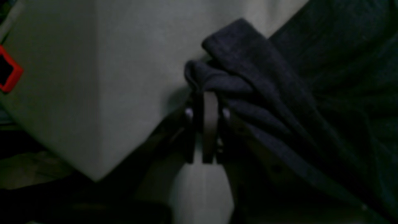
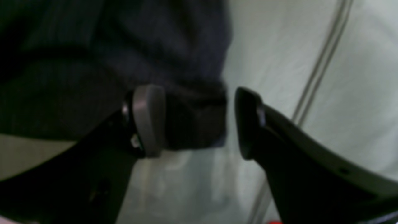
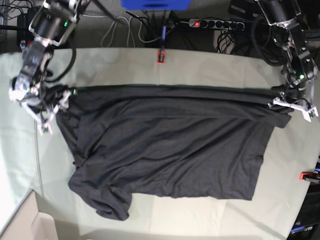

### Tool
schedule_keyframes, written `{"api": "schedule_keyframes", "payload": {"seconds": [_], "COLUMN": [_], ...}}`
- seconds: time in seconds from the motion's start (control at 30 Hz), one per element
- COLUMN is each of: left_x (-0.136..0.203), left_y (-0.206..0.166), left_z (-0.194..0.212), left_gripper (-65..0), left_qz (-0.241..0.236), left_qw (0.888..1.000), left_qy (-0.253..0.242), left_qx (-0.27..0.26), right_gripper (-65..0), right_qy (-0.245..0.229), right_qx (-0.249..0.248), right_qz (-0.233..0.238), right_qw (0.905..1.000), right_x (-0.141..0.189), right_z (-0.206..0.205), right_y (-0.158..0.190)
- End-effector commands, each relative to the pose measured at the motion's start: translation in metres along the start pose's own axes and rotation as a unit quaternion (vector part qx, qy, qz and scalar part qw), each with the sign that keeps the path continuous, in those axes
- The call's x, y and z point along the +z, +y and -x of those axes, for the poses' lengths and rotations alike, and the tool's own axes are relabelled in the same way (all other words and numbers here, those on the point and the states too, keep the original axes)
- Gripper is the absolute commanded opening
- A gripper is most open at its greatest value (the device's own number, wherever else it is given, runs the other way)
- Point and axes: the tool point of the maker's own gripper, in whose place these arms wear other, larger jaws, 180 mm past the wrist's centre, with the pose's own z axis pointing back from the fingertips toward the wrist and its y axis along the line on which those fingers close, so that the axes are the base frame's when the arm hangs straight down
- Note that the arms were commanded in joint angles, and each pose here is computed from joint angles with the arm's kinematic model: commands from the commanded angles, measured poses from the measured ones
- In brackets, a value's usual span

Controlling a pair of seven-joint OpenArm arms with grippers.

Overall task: Layout the t-shirt on the table in an organized manner, then fold the t-shirt properly
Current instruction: 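Move the right gripper down the shirt side and grasp it, then pull the shirt edge back up with both grippers, stretching it taut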

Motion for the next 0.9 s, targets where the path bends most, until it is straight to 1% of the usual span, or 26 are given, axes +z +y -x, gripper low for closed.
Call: {"api": "schedule_keyframes", "payload": {"seconds": [0.0, 0.13, 0.33, 0.37, 0.4, 0.43, 0.47, 0.53, 0.6, 0.63, 0.67, 0.73, 0.87], "left_x": [0.001, 0.001, 0.001, 0.001, 0.001, 0.001, 0.001, 0.001, 0.001, 0.002, 0.004, 0.009, 0.020], "left_y": [0.003, 0.003, 0.004, 0.004, 0.004, 0.005, 0.005, 0.006, 0.007, 0.009, 0.011, 0.013, 0.016], "left_z": [-0.019, -0.019, -0.018, -0.017, -0.017, -0.016, -0.015, -0.015, -0.014, -0.012, -0.010, -0.011, -0.013], "left_gripper": [-64.8, -64.8, -64.8, -64.8, -64.8, -64.8, -64.9, -64.9, -64.9, -64.9, -64.9, -64.9, -64.9], "left_qz": [-0.005, -0.005, -0.005, -0.005, -0.005, -0.006, -0.006, -0.008, -0.008, -0.010, -0.010, -0.011, -0.013], "left_qw": [1.000, 1.000, 1.000, 1.000, 1.000, 1.000, 1.000, 1.000, 1.000, 1.000, 1.000, 1.000, 0.999], "left_qy": [-0.027, -0.026, -0.025, -0.024, -0.023, -0.023, -0.022, -0.021, -0.020, -0.019, -0.018, -0.023, -0.033], "left_qx": [-0.002, -0.002, -0.002, -0.002, -0.003, -0.003, -0.003, -0.005, -0.006, -0.009, -0.010, -0.015, -0.027], "right_gripper": [-29.0, -29.0, -29.7, -31.3, -34.8, -39.8, -46.8, -64.1, -65.0, -63.8, -64.8, -65.0, -65.0], "right_qy": [-0.021, -0.020, -0.020, -0.020, -0.018, -0.014, -0.014, -0.008, -0.003, 0.003, 0.006, 0.010, 0.013], "right_qx": [0.002, -0.001, -0.005, -0.005, -0.004, -0.004, -0.004, -0.003, -0.001, -0.001, 0.001, 0.009, 0.026], "right_qz": [0.007, -0.002, -0.007, -0.007, -0.008, -0.009, -0.009, -0.008, -0.005, -0.006, -0.005, 0.007, 0.025], "right_qw": [0.9997, 0.9998, 0.9998, 0.9998, 0.9998, 0.9999, 0.9999, 0.9999, 1.0000, 1.0000, 1.0000, 0.9999, 0.9992], "right_x": [0.004, 0.002, 0.001, 0.001, 0.001, 0.001, 0.001, 0.001, 0.002, 0.003, 0.005, 0.012, 0.029], "right_z": [-0.008, 0.005, 0.007, 0.007, 0.008, 0.011, 0.013, 0.017, 0.021, 0.029, 0.034, 0.040, 0.053], "right_y": [-0.005, 0.002, 0.007, 0.007, 0.008, 0.009, 0.009, 0.009, 0.007, 0.008, 0.007, -0.001, -0.007]}}
